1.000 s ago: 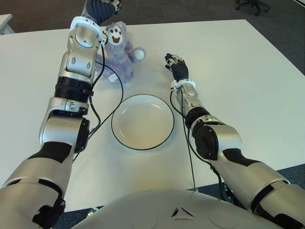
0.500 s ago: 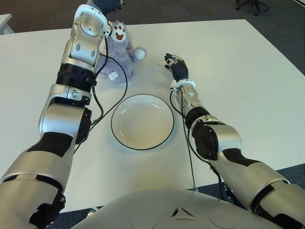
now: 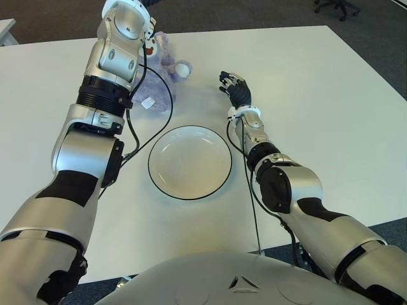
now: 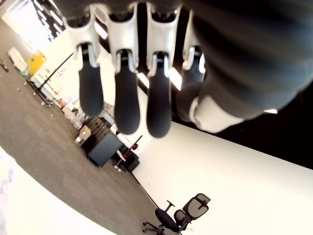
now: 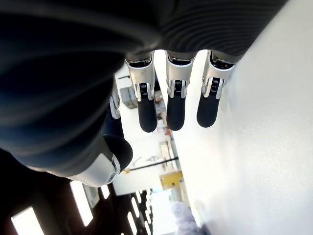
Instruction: Put the doll into the plate.
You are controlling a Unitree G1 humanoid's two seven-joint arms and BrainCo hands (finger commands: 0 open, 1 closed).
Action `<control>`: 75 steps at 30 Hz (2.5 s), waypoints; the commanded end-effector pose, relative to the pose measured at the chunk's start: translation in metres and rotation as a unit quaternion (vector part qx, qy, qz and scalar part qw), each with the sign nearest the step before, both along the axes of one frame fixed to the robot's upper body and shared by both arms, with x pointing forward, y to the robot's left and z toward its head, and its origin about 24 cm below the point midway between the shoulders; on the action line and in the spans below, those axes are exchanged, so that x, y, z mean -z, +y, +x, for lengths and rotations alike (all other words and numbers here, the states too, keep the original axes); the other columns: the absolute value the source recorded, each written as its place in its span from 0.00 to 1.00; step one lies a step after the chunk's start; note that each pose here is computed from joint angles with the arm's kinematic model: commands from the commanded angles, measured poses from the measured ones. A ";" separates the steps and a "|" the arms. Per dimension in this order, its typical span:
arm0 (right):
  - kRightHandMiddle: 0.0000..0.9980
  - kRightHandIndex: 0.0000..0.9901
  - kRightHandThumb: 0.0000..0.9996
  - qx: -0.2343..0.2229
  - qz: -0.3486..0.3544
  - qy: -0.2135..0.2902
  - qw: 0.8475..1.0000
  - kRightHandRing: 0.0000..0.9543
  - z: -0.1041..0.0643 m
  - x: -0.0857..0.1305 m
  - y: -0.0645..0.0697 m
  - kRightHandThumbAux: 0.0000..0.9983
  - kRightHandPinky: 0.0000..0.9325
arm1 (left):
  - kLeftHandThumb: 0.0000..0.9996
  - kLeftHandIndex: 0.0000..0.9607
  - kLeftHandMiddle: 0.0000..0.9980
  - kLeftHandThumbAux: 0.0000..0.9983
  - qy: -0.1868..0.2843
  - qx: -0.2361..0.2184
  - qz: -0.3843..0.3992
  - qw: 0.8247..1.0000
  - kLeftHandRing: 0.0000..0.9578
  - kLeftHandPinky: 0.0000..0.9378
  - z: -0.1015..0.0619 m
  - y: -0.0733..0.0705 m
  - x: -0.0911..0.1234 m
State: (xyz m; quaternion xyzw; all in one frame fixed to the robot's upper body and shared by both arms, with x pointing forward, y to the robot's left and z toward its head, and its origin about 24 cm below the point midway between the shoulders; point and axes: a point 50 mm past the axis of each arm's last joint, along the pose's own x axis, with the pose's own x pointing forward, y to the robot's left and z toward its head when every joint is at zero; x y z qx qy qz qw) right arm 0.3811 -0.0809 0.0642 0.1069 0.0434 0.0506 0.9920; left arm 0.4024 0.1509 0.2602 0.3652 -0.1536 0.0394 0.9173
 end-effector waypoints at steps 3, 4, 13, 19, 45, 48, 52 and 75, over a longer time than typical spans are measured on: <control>0.18 0.41 0.70 -0.026 0.021 0.073 0.997 0.15 -0.018 0.030 0.025 0.73 0.18 | 0.58 0.78 0.85 0.65 -0.011 -0.009 0.013 1.000 0.90 0.92 0.001 -0.001 0.000; 0.18 0.41 0.70 -0.026 0.020 0.073 0.997 0.15 -0.018 0.029 0.025 0.73 0.18 | 0.58 0.78 0.84 0.65 -0.012 -0.009 0.013 1.000 0.90 0.92 0.001 -0.001 0.000; 0.18 0.41 0.70 -0.026 0.018 0.064 0.997 0.15 -0.019 0.029 0.026 0.73 0.18 | 0.63 0.78 0.83 0.64 -0.014 0.001 -0.009 1.000 0.88 0.91 0.001 -0.003 -0.006; 0.18 0.41 0.70 -0.024 0.006 0.068 0.997 0.15 -0.018 0.028 0.027 0.73 0.18 | 0.65 0.76 0.82 0.63 -0.019 -0.001 -0.016 1.000 0.88 0.91 -0.003 -0.004 -0.008; 0.19 0.41 0.70 -0.023 0.017 0.076 0.997 0.16 -0.017 0.029 0.022 0.73 0.18 | 0.69 0.71 0.79 0.65 -0.111 -0.057 0.039 0.991 0.82 0.79 -0.034 0.002 0.038; 0.18 0.41 0.70 -0.023 0.011 0.074 0.997 0.15 -0.017 0.030 0.020 0.73 0.17 | 0.71 0.46 0.73 0.69 -0.107 -0.080 0.046 0.990 0.75 0.73 -0.044 0.002 0.046; 0.17 0.41 0.70 -0.022 0.007 0.074 0.997 0.14 -0.017 0.031 0.018 0.73 0.17 | 0.70 0.44 0.68 0.69 -0.100 -0.106 0.052 0.988 0.70 0.67 -0.049 0.004 0.051; 0.17 0.41 0.70 -0.022 0.020 0.085 0.996 0.14 -0.016 0.032 0.012 0.73 0.19 | 0.39 0.26 0.37 0.41 -0.105 -0.133 0.016 0.985 0.41 0.43 -0.076 0.008 0.067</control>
